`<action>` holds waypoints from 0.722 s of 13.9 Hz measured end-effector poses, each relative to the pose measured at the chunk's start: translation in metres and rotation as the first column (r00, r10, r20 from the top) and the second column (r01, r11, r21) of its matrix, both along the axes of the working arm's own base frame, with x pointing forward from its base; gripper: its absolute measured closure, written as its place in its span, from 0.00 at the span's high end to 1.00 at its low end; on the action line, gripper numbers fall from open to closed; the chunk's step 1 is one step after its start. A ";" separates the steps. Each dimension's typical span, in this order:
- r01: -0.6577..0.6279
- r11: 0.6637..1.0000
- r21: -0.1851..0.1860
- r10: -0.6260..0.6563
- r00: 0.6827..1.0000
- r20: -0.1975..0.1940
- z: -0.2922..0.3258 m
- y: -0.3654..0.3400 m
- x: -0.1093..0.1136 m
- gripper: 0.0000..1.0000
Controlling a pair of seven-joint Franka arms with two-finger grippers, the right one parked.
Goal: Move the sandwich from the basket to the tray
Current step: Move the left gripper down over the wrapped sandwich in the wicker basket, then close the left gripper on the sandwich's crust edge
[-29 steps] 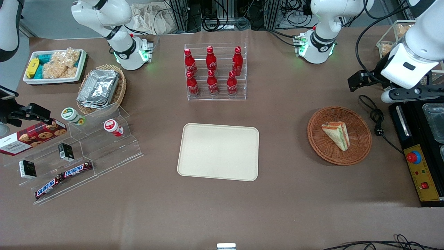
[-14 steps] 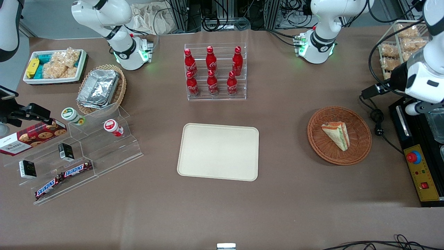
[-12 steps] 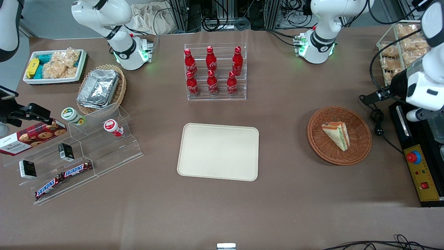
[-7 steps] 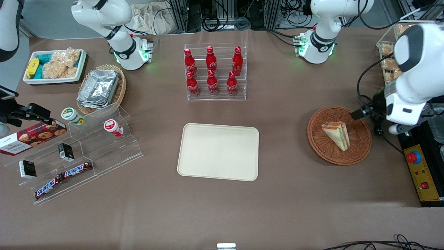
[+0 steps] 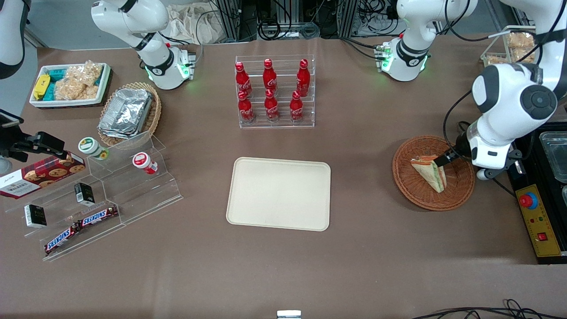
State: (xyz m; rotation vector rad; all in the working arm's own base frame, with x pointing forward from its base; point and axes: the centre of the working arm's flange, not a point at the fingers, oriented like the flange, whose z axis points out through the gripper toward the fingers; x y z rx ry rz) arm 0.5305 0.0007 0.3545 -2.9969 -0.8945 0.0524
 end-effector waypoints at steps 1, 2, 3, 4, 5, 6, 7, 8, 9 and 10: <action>-0.018 1.000 -0.005 0.018 1.000 -0.010 -0.015 0.003 0.002 1.00; -0.042 0.999 -0.015 0.041 0.999 -0.022 -0.030 0.003 0.004 1.00; -0.062 0.998 -0.029 0.061 0.998 -0.024 -0.043 0.002 0.007 1.00; -0.077 0.996 -0.040 0.076 0.997 -0.026 -0.055 0.001 0.009 1.00; -0.086 0.995 -0.045 0.085 0.996 -0.034 -0.065 0.001 0.009 1.00; -0.091 0.995 -0.046 0.089 0.995 -0.041 -0.074 0.001 0.010 1.00; -0.094 0.994 -0.046 0.092 0.995 -0.047 -0.081 0.001 0.010 1.00; -0.097 0.994 -0.044 0.095 0.994 -0.049 -0.087 0.001 0.010 1.00; -0.098 0.994 -0.043 0.096 0.994 -0.049 -0.094 0.001 0.011 1.00; -0.099 0.994 -0.042 0.097 0.994 -0.053 -0.100 0.001 0.011 1.00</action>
